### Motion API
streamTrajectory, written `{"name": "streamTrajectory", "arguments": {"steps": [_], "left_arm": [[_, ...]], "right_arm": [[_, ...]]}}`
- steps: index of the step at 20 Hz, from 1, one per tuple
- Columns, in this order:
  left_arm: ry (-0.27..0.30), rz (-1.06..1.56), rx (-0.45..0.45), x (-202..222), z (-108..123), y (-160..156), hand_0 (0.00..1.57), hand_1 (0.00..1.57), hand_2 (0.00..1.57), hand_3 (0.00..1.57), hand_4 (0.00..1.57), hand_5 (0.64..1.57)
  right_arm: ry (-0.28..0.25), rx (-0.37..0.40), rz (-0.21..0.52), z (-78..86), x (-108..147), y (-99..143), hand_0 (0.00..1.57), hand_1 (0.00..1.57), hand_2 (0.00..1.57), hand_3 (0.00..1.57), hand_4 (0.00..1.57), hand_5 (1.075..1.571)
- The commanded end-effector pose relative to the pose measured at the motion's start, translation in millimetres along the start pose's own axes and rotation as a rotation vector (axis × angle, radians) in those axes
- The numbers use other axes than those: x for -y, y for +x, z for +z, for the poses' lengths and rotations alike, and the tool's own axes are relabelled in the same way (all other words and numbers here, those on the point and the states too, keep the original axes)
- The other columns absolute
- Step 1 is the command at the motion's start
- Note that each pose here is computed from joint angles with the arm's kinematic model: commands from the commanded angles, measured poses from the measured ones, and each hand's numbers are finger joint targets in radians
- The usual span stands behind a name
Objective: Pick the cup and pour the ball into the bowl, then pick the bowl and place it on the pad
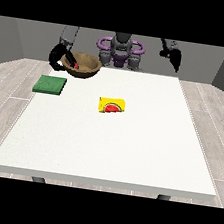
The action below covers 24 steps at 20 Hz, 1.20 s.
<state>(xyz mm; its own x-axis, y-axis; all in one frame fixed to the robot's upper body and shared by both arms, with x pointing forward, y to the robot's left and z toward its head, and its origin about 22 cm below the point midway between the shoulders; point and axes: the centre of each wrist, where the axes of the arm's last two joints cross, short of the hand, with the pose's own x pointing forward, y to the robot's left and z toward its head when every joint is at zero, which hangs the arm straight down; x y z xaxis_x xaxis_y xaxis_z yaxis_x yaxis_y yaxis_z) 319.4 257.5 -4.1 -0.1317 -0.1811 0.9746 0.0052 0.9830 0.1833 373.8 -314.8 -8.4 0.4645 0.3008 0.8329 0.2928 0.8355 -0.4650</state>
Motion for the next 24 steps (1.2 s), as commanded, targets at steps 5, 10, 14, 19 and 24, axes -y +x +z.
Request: {"name": "streamTrajectory", "arguments": {"steps": [5, 10, 14, 19, 24], "left_arm": [[0.033, -0.004, -0.034, -31, 22, -23, 0.00, 0.00, 0.00, 0.00, 1.02, 1.424], [0.011, 0.013, 0.093, -45, 3, 8, 0.00, 0.00, 0.00, 0.00, 1.15, 1.463], [0.079, 0.036, 0.124, -124, 0, 34, 0.00, 0.00, 0.00, 0.00, 1.31, 1.525], [0.193, 0.010, 0.236, -224, 11, 75, 0.00, 0.00, 0.00, 0.00, 1.29, 1.571], [0.230, 0.063, 0.288, -249, 18, 73, 0.00, 0.00, 0.00, 0.00, 1.23, 1.566]], "right_arm": [[0.006, -0.027, -0.047, -5.1, 41, 27, 1.57, 1.57, 1.57, 0.75, 0.79, 1.570], [-0.040, 0.038, -0.071, -8.1, 78, -4, 1.57, 1.57, 1.57, 0.68, 0.79, 1.570], [-0.052, 0.045, -0.028, -7.8, 127, -21, 1.57, 1.57, 1.57, 0.00, 0.91, 1.571], [-0.121, 0.131, -0.087, -9.5, 150, -7, 1.57, 1.57, 1.57, 0.00, 0.87, 1.570], [-0.150, 0.200, -0.150, -11.1, 139, -10, 1.57, 1.57, 1.57, 0.00, 0.79, 1.567]]}}
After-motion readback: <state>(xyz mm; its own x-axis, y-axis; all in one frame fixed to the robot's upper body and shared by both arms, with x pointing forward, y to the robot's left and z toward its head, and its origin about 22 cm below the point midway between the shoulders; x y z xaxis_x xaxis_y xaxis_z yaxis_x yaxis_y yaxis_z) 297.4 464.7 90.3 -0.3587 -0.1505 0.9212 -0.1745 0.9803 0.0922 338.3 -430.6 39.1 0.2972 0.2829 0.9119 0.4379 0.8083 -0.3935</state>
